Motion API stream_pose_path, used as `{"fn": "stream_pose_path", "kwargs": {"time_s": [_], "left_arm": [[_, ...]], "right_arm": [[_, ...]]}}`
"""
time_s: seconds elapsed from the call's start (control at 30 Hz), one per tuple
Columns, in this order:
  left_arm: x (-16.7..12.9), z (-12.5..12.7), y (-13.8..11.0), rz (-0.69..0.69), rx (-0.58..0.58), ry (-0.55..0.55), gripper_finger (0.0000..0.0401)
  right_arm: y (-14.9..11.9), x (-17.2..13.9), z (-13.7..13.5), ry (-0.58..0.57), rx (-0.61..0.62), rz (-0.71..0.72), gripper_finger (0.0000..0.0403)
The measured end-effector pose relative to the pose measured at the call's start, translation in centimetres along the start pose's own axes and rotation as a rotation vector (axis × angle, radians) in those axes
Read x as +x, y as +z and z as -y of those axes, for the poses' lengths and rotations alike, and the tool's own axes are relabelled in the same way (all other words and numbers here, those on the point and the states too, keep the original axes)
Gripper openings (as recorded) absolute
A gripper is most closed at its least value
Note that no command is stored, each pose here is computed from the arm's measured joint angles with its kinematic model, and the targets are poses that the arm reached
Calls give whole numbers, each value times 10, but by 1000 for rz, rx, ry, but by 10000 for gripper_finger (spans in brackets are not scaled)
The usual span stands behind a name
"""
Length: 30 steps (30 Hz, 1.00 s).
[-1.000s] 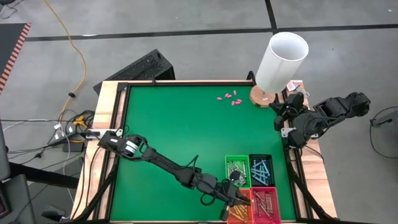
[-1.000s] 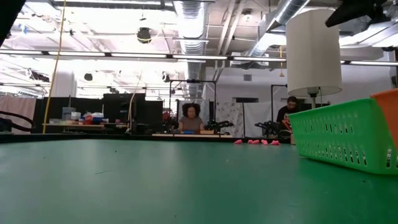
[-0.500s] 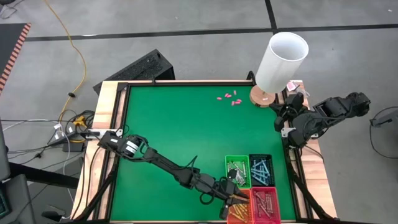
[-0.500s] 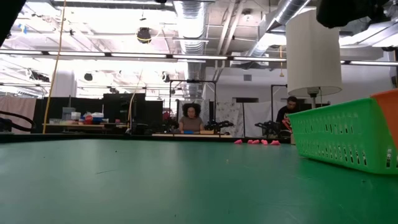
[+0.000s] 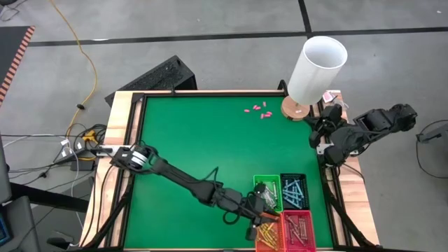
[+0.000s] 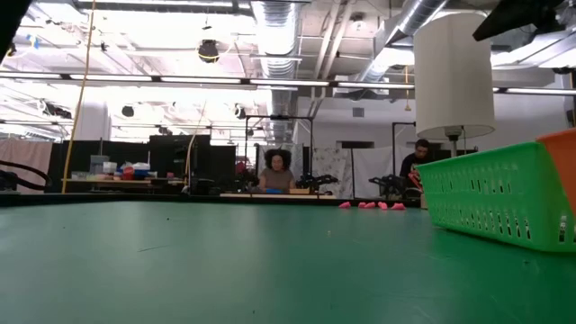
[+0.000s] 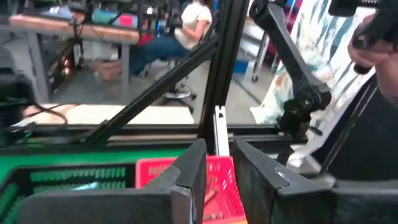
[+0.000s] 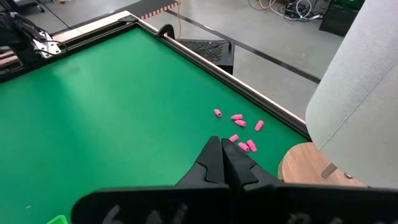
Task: Sort crayons
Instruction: Return to Home Position
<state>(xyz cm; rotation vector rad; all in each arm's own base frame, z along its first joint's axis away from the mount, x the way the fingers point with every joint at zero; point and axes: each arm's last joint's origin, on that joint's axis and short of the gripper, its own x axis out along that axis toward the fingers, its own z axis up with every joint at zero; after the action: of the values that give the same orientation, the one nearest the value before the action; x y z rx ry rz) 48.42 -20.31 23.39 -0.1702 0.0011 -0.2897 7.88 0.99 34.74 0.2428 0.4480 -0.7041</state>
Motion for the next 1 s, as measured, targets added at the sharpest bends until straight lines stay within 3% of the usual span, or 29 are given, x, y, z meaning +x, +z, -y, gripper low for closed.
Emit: {"fn": "stream_pose_path", "kwargs": {"time_s": [0.17,0.3,0.43,0.53,0.6,0.73,0.83,1.0], "left_arm": [[-21,2,45,-119,83,34,60],[-48,8,100,-90,178,35,55],[-87,12,155,-58,270,33,55],[-119,11,180,-34,307,43,55],[-139,8,187,-18,304,62,55],[-182,-2,183,36,268,187,54],[-215,-9,171,98,242,256,54],[-263,-19,136,202,188,229,54]], "right_arm": [[2,-6,9,34,45,28,0],[3,-14,17,108,23,69,0],[4,-21,20,260,-48,128,0],[-5,-21,15,411,-93,174,0],[-14,-19,11,466,-112,202,0],[-34,-11,7,470,-126,239,0],[-43,-9,4,528,-122,247,0],[-48,-15,-4,731,-150,282,0]]}}
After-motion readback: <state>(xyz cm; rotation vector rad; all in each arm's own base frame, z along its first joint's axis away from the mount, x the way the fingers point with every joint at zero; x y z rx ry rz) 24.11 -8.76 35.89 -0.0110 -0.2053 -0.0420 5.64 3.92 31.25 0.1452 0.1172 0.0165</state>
